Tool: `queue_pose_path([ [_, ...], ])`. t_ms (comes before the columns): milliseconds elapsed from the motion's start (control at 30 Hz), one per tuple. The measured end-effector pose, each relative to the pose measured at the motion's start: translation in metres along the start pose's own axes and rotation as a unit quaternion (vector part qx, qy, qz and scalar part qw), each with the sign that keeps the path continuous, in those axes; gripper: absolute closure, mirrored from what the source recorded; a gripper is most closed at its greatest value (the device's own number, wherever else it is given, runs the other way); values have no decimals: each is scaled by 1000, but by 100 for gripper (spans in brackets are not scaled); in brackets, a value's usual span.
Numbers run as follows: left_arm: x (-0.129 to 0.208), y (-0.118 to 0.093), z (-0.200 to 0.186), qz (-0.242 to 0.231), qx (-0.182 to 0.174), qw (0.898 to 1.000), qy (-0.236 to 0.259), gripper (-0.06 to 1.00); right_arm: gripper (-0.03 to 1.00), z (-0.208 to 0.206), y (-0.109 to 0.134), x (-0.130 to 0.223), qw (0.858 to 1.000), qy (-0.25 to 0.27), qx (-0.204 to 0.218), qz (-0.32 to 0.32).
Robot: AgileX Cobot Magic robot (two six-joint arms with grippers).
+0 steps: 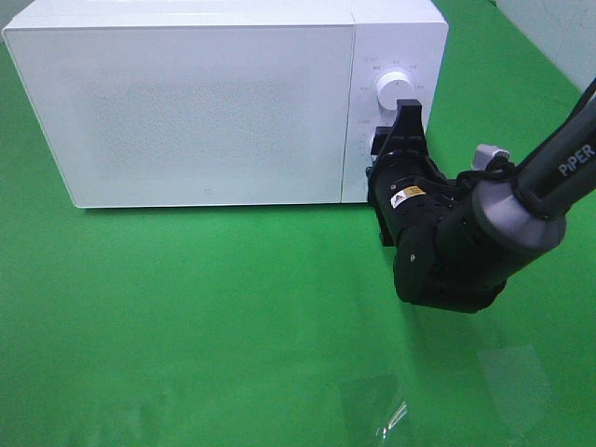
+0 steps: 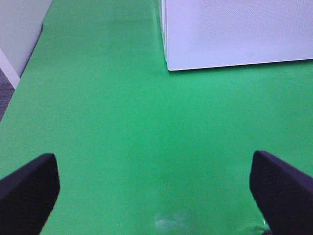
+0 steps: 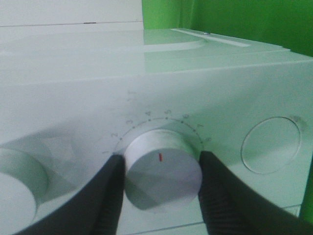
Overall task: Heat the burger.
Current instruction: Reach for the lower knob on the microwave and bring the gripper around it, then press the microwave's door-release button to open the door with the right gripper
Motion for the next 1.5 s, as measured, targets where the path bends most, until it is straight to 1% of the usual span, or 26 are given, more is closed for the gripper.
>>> queue_pose_path([
  [133, 0, 0, 0, 0, 0, 1000, 0, -3, 50, 0, 0, 0, 1000, 2, 2, -18],
  [200, 0, 0, 0, 0, 0, 1000, 0, -3, 49, 0, 0, 2, 1000, 8, 5, -24],
  [233, 0, 0, 0, 0, 0, 1000, 0, -3, 47, 0, 0, 6, 999, 24, 4, -32],
  [500, 0, 0, 0, 0, 0, 1000, 0, -3, 41, -1, 5, 9, 998, 37, -1, -57],
  [567, 0, 0, 0, 0, 0, 1000, 0, -3, 40, -1, 7, 10, 997, 40, -1, -64],
  [600, 0, 0, 0, 0, 0, 1000, 0, -3, 37, -1, 9, 11, 997, 44, -1, -71],
  [833, 0, 0, 0, 0, 0, 1000, 0, -3, 33, -5, 18, 13, 994, 62, -8, -92],
  [867, 0, 0, 0, 0, 0, 1000, 0, -3, 32, -9, 21, 12, 992, 70, -12, -108],
  [900, 0, 0, 0, 0, 0, 1000, 0, -3, 32, -9, 21, 12, 992, 70, -12, -108],
  [933, 0, 0, 0, 0, 0, 1000, 0, -3, 32, -13, 26, 11, 989, 77, -23, -126],
  [1033, 0, 0, 0, 0, 0, 1000, 0, -3, 32, -17, 31, 8, 986, 79, -24, -143],
  [1100, 0, 0, 0, 0, 0, 1000, 0, -3, 32, -24, 33, 4, 978, 96, 2, -185],
  [1133, 0, 0, 0, 0, 0, 1000, 0, -3, 32, -24, 33, 4, 978, 96, 2, -185],
  [1167, 0, 0, 0, 0, 0, 1000, 0, -3, 32, -28, 33, 6, 969, 117, 21, -218],
  [1200, 0, 0, 0, 0, 0, 1000, 0, -3, 32, -28, 33, 6, 969, 117, 21, -218],
  [1233, 0, 0, 0, 0, 0, 1000, 0, -3, 32, -29, 34, 7, 963, 129, 30, -236],
  [1267, 0, 0, 0, 0, 0, 1000, 0, -3, 32, -29, 34, 7, 963, 129, 30, -236],
  [1300, 0, 0, 0, 0, 0, 1000, 0, -3, 32, -33, 39, 10, 952, 150, 37, -264],
  [1333, 0, 0, 0, 0, 0, 1000, 0, -3, 32, -33, 39, 10, 952, 150, 37, -264],
  [1367, 0, 0, 0, 0, 0, 1000, 0, -3, 32, -37, 44, 12, 936, 174, 46, -301],
  [1400, 0, 0, 0, 0, 0, 1000, 0, -3, 32, -37, 44, 12, 936, 174, 46, -301],
  [1433, 0, 0, 0, 0, 0, 1000, 0, -3, 32, -41, 48, 14, 919, 197, 55, -336],
  [1467, 0, 0, 0, 0, 0, 1000, 0, -3, 32, -46, 54, 15, 899, 220, 59, -374],
  [1500, 0, 0, 0, 0, 0, 1000, 0, -3, 32, -46, 54, 15, 899, 220, 59, -374],
])
Point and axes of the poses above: a point on each arm's last joint axis where the gripper is mounted, z pointing out along that axis toward the gripper, y along the wrist's bending axis when the last joint is at zero, x = y × z, the point moved 1 cm from there along z, pointing out along that axis toward the gripper, and after that the axes turned 4 degrees about z, right-handed, at the moved point
